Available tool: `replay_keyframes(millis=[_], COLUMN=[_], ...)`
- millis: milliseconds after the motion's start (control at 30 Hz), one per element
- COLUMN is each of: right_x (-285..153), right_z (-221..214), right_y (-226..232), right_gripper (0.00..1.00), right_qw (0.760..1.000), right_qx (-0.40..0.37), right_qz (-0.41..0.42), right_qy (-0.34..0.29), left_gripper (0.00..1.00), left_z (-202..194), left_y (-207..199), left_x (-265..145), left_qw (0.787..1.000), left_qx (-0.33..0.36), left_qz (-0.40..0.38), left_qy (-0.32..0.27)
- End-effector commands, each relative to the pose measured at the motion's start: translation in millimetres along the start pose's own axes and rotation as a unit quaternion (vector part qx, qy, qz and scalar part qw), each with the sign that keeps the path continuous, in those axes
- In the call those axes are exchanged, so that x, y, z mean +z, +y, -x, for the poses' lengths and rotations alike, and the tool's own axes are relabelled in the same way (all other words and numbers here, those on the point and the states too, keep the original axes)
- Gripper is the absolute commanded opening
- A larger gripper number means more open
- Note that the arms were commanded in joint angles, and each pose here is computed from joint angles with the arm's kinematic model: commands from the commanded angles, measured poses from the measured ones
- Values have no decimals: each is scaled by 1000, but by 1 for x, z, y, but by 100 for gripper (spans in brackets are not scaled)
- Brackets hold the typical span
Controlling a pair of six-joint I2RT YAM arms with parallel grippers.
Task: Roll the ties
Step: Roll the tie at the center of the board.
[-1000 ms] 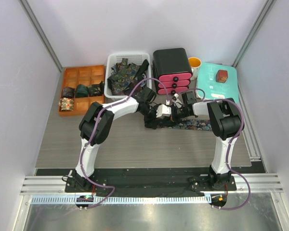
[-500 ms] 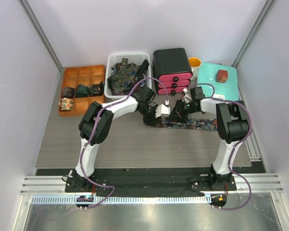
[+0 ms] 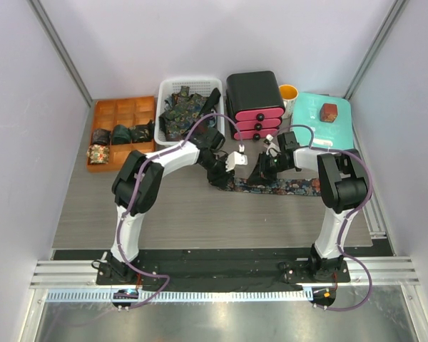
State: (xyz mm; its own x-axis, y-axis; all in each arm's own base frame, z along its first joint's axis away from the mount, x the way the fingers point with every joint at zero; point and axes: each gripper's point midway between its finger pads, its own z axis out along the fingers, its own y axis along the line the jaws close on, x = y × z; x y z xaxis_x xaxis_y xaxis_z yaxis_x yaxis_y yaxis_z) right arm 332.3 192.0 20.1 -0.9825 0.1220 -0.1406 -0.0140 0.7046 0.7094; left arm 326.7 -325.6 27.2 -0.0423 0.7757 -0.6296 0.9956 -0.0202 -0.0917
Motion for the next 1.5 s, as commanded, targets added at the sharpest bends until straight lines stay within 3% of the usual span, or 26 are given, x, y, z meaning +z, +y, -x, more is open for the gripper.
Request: replay_keyframes(millis=[0,233,333,467,667,1133,1200,1300,1333,1433,1467], right_x=[8,7,0,-13,-3,26,29,31,32,32,32], right_z=[-20,-9,8,15,-9,2,1,-1,-5,-10,-12], right_y=[-39,-34,-1,44,67,73,73,65,60,44,39], right_gripper=[20,19,25,42,49,51,49,28,15,1,1], right_qw=[997,997,999,997,992,989,990,993,994,996,997], right_qx=[-11,-32,-27,1,69,41,38,32,38,41,32], right_qz=[-77,-71,-18,59,99,119,116,98,87,58,52], right_qy=[25,15,-11,-42,-42,-73,-68,-63,-54,-47,-45], left_gripper=[25,25,25,26,27,29,29,30,30,32,36], left_z=[12,-7,-18,-24,-27,-27,-26,-27,-27,-26,-26], left_y=[7,2,-4,-8,-4,-7,-6,-6,-6,-6,-6], left_x=[-27,-14,-5,3,8,9,8,9,9,8,8], left_qw=[998,1000,999,997,996,996,996,996,996,996,996], left_qx=[-34,-14,-2,1,-12,-10,-9,-9,-9,-9,-9], left_qz=[42,27,20,23,33,25,25,26,25,26,26], left_qy=[-31,6,40,71,87,83,83,85,85,84,84])
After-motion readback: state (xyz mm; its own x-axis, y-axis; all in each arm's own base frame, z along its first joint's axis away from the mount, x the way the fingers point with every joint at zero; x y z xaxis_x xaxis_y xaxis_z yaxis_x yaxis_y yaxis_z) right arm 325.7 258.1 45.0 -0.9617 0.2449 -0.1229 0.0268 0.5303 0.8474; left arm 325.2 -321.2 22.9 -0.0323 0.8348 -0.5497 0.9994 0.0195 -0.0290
